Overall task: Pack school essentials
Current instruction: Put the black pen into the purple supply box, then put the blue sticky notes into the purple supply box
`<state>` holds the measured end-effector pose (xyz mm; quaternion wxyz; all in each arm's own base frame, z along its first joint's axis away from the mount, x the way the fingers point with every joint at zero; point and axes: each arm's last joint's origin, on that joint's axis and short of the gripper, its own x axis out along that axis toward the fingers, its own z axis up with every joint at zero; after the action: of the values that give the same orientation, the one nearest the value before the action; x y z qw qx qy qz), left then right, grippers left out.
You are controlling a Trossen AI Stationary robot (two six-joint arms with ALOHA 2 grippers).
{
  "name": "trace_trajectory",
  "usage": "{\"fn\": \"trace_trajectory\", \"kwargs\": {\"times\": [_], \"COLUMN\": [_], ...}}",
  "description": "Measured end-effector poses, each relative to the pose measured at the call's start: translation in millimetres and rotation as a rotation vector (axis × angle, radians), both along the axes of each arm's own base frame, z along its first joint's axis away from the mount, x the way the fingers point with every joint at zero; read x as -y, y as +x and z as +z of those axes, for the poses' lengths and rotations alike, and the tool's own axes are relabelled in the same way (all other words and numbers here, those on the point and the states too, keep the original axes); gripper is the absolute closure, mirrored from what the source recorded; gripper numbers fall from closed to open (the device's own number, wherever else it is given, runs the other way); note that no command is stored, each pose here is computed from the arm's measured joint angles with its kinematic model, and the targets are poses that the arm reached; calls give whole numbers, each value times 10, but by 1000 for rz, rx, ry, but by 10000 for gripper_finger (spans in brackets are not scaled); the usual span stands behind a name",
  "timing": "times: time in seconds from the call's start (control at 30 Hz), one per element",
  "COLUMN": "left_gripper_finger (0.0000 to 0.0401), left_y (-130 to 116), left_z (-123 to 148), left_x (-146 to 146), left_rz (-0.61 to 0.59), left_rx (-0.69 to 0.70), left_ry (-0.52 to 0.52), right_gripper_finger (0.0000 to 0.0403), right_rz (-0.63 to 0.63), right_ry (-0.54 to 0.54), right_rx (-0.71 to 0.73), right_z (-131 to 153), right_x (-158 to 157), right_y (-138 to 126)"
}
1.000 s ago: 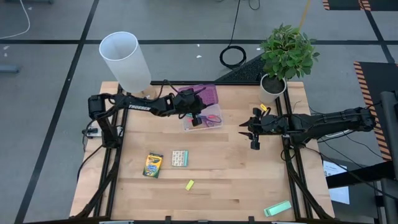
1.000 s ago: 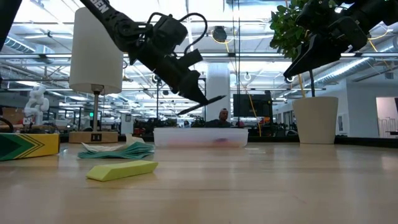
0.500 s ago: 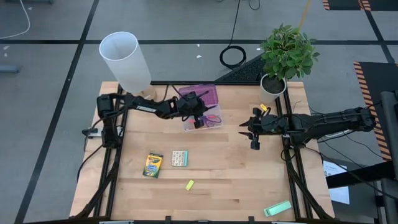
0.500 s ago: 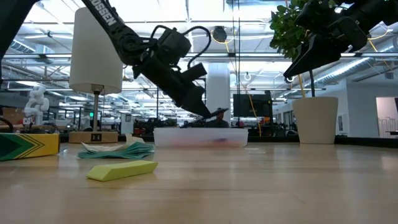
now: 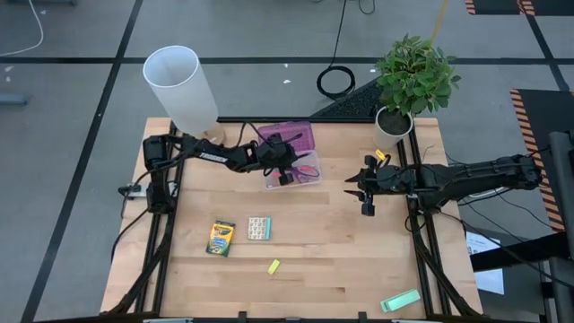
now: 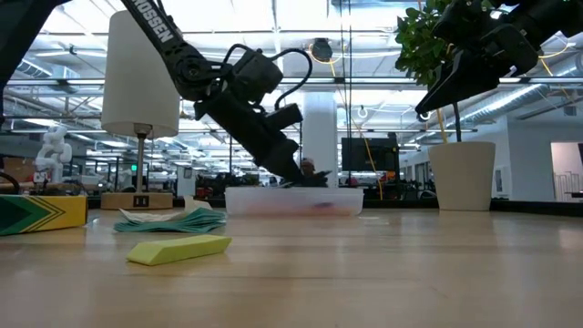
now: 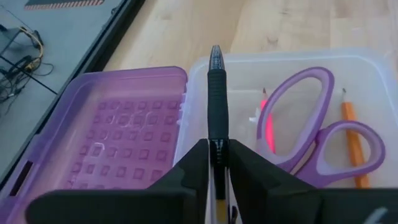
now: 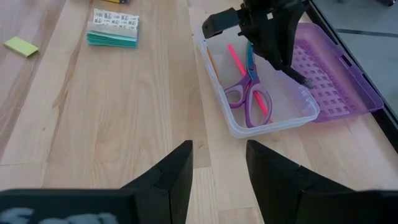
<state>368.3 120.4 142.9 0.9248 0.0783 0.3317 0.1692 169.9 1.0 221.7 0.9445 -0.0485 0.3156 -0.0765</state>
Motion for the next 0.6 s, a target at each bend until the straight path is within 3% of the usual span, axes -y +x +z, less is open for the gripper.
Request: {"fn": "trace_trajectory", "kwargs": {"times": [0.33,0.6], "left_gripper_finger": [268,261], "left_y": [-14,12], "left_z": [-11,59], "left_x": [-11,101], "left_rz": [28,34], "left_rx": [-23,13], "left_ry": [18,-19], "right_gripper_finger": [261,261], "right_rz": [0,0], "right_ry": [0,0], "right_rx": [0,0], "right_z": [0,0], "right_x": [-1,0], "right_y": [0,0]}}
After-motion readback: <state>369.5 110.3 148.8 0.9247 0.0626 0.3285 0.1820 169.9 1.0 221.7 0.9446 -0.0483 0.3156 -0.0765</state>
